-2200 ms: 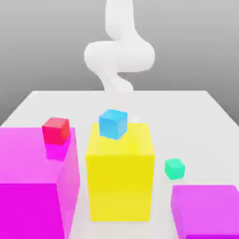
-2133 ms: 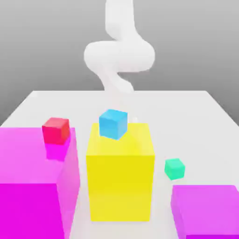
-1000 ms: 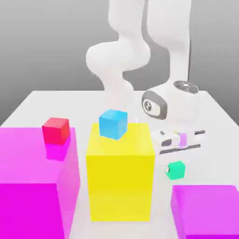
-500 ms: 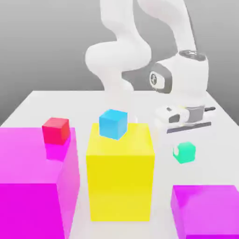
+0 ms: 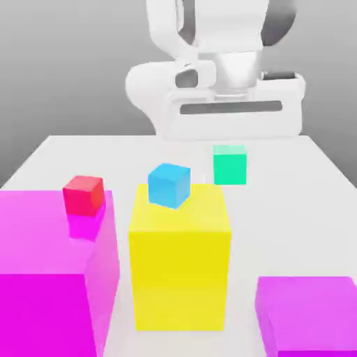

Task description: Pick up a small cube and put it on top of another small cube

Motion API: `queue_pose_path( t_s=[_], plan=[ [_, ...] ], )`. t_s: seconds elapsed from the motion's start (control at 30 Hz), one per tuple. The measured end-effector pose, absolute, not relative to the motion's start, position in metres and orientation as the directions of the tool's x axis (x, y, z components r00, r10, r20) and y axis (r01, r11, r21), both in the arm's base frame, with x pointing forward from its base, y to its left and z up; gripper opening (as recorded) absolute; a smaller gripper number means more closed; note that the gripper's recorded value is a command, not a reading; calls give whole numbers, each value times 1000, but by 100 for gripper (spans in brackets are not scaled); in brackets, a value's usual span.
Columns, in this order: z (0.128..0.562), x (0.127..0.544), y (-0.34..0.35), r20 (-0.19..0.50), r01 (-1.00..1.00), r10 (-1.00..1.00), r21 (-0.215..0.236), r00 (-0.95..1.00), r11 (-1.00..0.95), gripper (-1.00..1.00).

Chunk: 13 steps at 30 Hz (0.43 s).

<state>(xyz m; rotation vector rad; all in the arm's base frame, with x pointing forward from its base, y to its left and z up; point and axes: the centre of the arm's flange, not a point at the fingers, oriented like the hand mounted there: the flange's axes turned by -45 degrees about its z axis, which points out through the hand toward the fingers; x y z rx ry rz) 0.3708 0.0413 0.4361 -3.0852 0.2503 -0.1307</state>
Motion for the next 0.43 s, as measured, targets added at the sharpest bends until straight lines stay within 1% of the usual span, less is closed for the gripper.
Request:
queue_pose_path(
  t_s=[0.13,0.17,0.2,0.3,0.33,0.43],
  plan=[
    [475,356,2,56,-274,-275,-34,960,-961,-100],
    [469,351,-6,27,-313,-313,-21,949,-950,-100],
    [459,350,-10,13,-332,-332,-13,943,-943,-100],
    [418,348,-14,0,-349,-349,-6,937,-937,-100],
    [408,347,-14,0,-350,-350,-6,937,-937,100],
    [408,347,-14,0,-350,-350,-6,937,-937,100]
  ],
)
